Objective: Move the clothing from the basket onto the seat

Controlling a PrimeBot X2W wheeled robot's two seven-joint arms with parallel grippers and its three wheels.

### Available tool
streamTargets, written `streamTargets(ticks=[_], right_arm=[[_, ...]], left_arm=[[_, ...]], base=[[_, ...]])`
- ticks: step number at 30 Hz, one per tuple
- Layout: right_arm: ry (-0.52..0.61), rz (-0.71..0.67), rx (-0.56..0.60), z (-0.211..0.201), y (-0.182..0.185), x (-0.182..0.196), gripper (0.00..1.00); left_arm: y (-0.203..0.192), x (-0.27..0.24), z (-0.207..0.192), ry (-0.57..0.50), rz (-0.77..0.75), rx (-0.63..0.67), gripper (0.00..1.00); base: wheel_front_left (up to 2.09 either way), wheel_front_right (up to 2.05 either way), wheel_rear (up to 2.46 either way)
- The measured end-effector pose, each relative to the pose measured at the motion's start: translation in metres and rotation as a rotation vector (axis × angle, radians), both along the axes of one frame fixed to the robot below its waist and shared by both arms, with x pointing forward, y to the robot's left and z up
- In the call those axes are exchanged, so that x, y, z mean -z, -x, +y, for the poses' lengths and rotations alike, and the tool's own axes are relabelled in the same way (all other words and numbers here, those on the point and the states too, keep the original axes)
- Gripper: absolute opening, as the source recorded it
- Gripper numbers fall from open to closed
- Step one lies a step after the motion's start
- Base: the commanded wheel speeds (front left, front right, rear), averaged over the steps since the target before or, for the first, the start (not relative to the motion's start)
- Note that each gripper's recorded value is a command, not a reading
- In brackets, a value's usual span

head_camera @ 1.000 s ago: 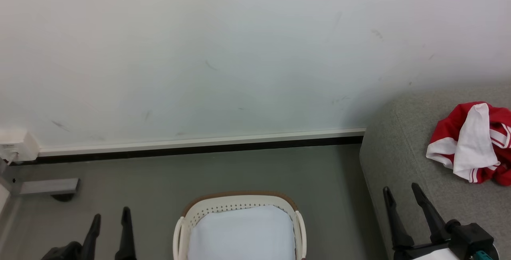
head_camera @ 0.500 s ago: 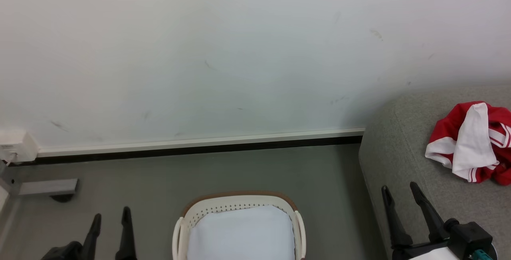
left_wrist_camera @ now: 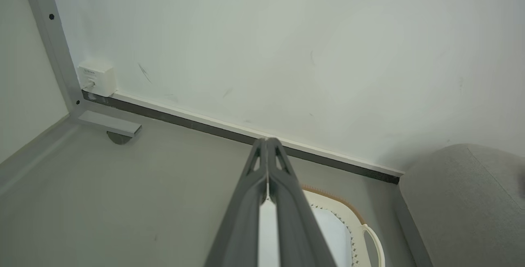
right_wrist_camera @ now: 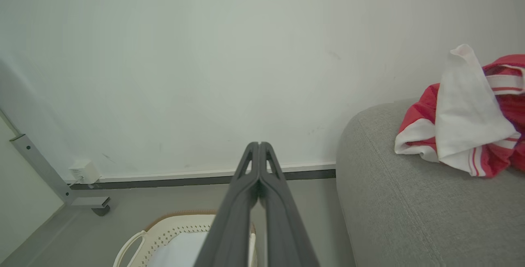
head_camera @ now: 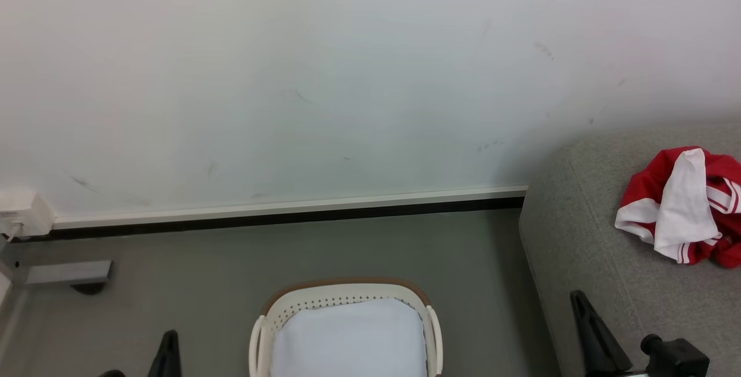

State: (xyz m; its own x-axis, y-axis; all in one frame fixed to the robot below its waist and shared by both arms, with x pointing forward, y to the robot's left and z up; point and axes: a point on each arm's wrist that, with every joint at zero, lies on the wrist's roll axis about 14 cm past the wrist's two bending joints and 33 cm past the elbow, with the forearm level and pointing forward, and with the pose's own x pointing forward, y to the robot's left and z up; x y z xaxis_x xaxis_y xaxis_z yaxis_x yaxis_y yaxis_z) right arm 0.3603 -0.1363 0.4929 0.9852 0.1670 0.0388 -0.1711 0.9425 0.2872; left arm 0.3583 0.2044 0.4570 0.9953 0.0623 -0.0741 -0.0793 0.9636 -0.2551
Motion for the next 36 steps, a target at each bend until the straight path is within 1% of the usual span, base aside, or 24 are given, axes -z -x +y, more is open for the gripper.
streamTargets(ticks=[15,36], right_arm=[[-0.242,0.069,0.071,-0.018,-0.005,0.003,0.0],[-0.523,0.131,0.13,-0.036,-0.009,0.006,0.0]], left_arm=[[-0.002,-0.001,0.004,0.254,0.008,-0.056,0.0],[-0.01,-0.008,0.003,0.55,-0.004,-0.082,0.0]], base=[[0.0,0.0,0.0],[0.0,0.0,0.0]])
